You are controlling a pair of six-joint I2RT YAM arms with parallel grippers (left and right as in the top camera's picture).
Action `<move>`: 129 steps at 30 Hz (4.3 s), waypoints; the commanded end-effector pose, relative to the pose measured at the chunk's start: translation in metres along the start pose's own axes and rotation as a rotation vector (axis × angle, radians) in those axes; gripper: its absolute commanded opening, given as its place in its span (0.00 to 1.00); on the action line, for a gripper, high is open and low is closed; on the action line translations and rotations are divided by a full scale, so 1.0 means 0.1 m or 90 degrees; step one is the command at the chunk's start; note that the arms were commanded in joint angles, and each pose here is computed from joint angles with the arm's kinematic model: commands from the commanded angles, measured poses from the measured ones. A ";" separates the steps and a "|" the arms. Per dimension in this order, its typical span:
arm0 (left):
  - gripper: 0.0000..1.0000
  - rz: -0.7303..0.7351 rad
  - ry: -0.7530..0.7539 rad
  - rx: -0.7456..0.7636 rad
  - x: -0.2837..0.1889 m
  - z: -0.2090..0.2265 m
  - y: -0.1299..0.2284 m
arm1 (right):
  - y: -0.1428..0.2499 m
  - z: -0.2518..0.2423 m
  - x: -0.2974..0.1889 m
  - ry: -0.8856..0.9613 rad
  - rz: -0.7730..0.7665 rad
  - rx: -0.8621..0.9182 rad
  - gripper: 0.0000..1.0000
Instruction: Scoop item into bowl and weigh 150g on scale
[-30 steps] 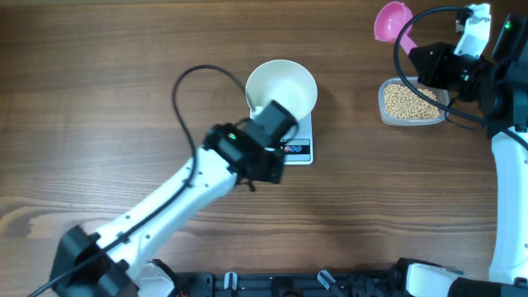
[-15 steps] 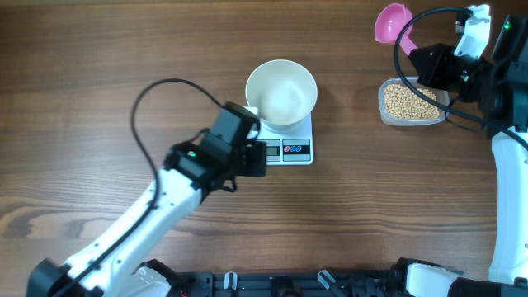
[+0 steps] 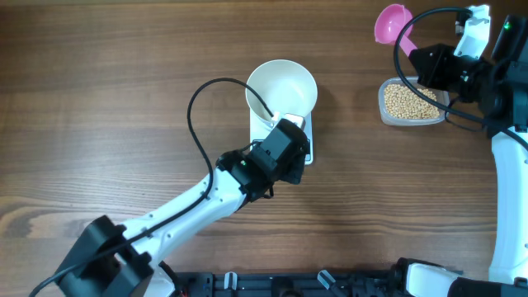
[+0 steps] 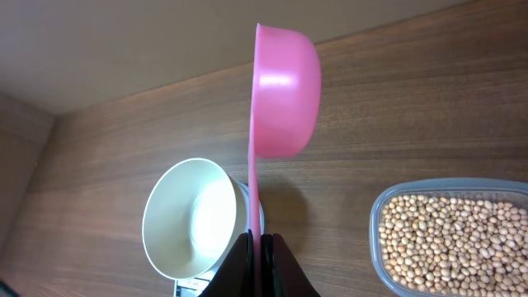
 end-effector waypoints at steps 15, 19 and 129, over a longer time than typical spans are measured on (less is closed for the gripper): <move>0.04 -0.012 -0.040 -0.017 0.14 0.21 0.06 | -0.02 -0.02 -0.02 0.011 -0.008 -0.029 0.04; 0.04 -0.026 -0.033 -0.018 0.26 0.19 0.03 | -0.02 -0.02 -0.02 0.011 -0.007 -0.028 0.04; 0.04 -0.004 -0.092 -0.025 0.85 0.41 0.18 | 0.02 -0.03 -0.02 0.013 0.005 -0.034 0.04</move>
Point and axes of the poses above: each gripper's point midway between its finger pads, its own x axis out along the fingers, its own z axis along the line the jaws close on, y = z × x, the point moved 6 cm from there along -x, back along the fingers, and after that the axes turned 3 degrees about x, right-handed, at the moved point
